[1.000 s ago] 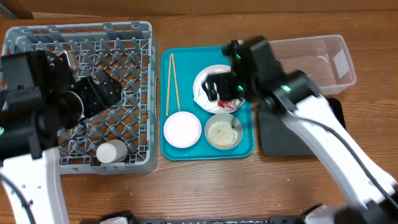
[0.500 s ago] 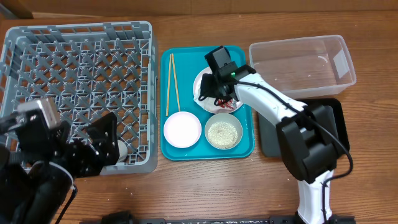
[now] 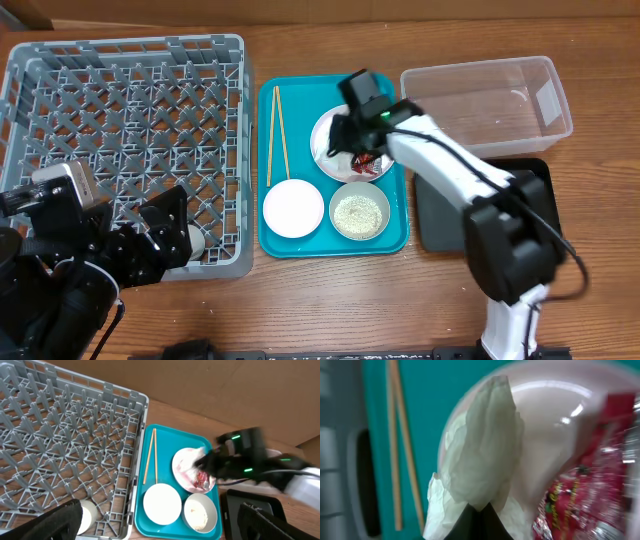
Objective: Sort waste into correct bins and load items into the dishwasher
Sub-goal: 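Grasp the tissue and red wrapper on the white plate with right gripper, then carry the tissue and wrapper to the clear bin and release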
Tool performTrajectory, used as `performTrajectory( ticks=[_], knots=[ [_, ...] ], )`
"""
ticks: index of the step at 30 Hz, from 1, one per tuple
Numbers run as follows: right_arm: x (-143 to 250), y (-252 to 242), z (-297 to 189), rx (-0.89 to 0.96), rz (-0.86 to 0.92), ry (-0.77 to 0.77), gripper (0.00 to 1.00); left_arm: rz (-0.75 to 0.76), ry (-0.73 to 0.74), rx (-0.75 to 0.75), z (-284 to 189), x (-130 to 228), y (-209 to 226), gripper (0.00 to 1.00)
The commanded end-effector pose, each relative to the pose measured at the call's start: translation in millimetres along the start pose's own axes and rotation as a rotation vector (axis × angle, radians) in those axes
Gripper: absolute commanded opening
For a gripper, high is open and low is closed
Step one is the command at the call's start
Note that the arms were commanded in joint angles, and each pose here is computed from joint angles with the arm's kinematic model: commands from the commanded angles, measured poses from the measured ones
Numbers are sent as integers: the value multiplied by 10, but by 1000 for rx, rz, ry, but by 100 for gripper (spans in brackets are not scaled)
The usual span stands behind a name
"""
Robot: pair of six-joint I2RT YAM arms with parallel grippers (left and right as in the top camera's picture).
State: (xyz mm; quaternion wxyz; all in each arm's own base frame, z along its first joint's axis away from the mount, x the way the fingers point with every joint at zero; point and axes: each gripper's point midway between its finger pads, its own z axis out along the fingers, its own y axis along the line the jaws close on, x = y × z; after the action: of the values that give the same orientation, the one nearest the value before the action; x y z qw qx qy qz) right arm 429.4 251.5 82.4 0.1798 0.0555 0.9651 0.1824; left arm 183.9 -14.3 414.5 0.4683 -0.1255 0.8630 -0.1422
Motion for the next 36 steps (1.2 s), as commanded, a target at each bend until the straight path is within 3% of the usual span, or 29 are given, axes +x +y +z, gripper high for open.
performTrajectory(
  ticks=[1, 5, 11, 12, 14, 15, 17, 21, 24, 30, 36],
  knots=[
    [-519, -27, -868, -49, 22, -193, 4, 27, -7, -5, -21, -11, 1, 100],
    [-801, -540, -1262, 39, 64, -279, 4, 27, -7, -6, -21, -11, 1, 100],
    [-749, -1143, -1160, 167, 118, -199, 4, 27, -7, -6, -21, -11, 1, 100],
    [-719, -1211, -1109, 184, 122, -178, 8, 27, -7, -6, -21, -11, 1, 100],
    [-687, -1274, -1045, 203, 99, -153, 48, 27, -7, -6, -21, -11, 1, 100],
    [-676, -1280, -1038, 206, 93, -147, 60, 27, -7, -6, -21, -11, 1, 100],
    [-676, -1184, -1073, 183, 80, -152, 64, 27, -7, -6, -21, -11, 1, 100],
    [-597, -559, -1141, 76, -88, -167, 65, 27, -7, -6, -21, -11, 1, 100],
    [-382, -284, -1009, 94, -178, -144, 65, 27, -7, -6, -21, -11, 1, 100],
    [-187, -350, -562, 297, -73, -178, 64, 27, -7, -6, -21, -11, 1, 100],
    [-118, -610, 112, 373, 5, -144, 64, 27, -7, -6, -21, -11, 1, 100]
  ],
)
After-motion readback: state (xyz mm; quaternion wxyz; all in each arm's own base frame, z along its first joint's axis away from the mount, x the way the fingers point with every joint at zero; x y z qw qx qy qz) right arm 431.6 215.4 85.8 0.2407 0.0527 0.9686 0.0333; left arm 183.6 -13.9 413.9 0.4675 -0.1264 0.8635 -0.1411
